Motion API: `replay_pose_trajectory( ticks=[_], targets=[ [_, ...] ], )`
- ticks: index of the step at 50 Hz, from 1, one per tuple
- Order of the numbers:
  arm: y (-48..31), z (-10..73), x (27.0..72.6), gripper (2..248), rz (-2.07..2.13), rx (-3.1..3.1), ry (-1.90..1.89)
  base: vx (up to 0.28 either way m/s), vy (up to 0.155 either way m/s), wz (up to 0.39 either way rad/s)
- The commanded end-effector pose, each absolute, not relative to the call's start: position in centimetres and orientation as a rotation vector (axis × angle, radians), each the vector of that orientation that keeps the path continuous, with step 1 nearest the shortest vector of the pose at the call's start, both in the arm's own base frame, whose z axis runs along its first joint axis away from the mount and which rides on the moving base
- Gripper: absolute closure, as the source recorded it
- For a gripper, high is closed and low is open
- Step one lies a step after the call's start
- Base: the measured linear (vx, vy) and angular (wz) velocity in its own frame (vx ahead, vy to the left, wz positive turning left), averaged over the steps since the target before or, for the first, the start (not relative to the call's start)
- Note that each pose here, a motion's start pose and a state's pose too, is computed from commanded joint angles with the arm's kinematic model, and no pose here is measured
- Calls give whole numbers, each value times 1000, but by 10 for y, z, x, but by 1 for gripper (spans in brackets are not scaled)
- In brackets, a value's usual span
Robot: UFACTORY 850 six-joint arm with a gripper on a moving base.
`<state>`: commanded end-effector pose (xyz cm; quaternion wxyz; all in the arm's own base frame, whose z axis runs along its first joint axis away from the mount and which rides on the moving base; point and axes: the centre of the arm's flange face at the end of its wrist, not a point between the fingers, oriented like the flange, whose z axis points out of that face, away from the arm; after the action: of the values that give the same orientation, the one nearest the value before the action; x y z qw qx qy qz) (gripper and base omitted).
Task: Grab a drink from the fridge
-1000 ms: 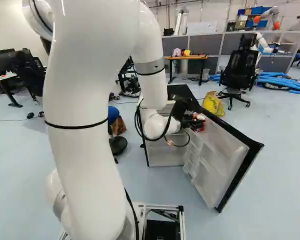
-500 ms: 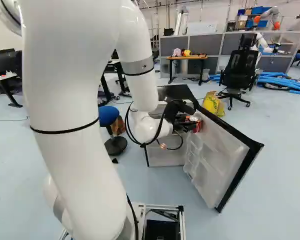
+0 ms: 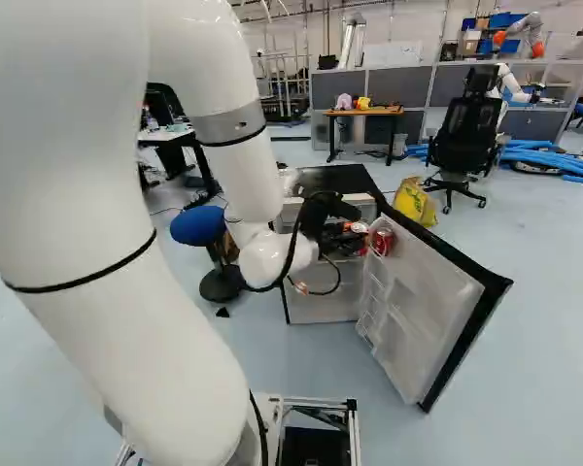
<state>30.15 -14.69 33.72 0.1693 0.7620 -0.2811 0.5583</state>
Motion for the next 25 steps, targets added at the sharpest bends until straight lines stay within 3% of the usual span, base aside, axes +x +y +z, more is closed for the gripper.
replay_pose_trajectory(
  ticks=[25],
  targets=[
    [-117,350,281,158,1612,2326,-610,0,0,0]
  ],
)
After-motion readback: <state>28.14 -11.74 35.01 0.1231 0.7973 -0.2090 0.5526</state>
